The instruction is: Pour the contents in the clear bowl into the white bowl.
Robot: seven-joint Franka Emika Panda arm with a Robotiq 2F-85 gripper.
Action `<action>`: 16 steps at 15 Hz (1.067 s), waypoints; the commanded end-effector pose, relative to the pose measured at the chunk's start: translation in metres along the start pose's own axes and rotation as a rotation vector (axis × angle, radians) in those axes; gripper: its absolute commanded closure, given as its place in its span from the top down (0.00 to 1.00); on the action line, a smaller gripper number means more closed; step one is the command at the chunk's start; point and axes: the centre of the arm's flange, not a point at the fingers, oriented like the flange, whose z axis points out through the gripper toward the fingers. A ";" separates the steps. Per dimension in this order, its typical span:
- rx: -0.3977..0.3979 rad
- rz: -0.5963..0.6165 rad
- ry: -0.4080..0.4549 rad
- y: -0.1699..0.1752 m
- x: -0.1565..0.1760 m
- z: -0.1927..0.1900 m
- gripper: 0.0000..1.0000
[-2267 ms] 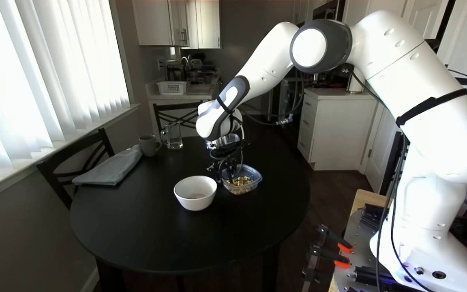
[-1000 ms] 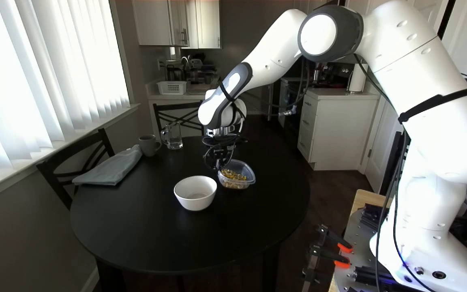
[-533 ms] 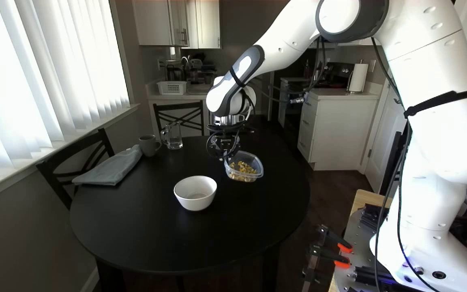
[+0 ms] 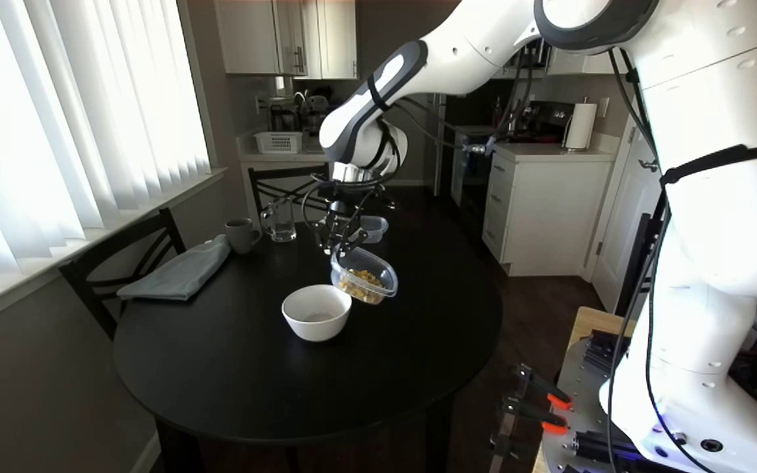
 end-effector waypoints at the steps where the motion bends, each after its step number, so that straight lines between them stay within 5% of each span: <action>1: 0.126 -0.018 -0.031 0.002 -0.021 -0.013 0.04; 7: 0.276 -0.140 -0.070 -0.017 -0.046 -0.006 0.04; 16: 0.588 -0.348 -0.008 -0.021 -0.082 0.017 0.03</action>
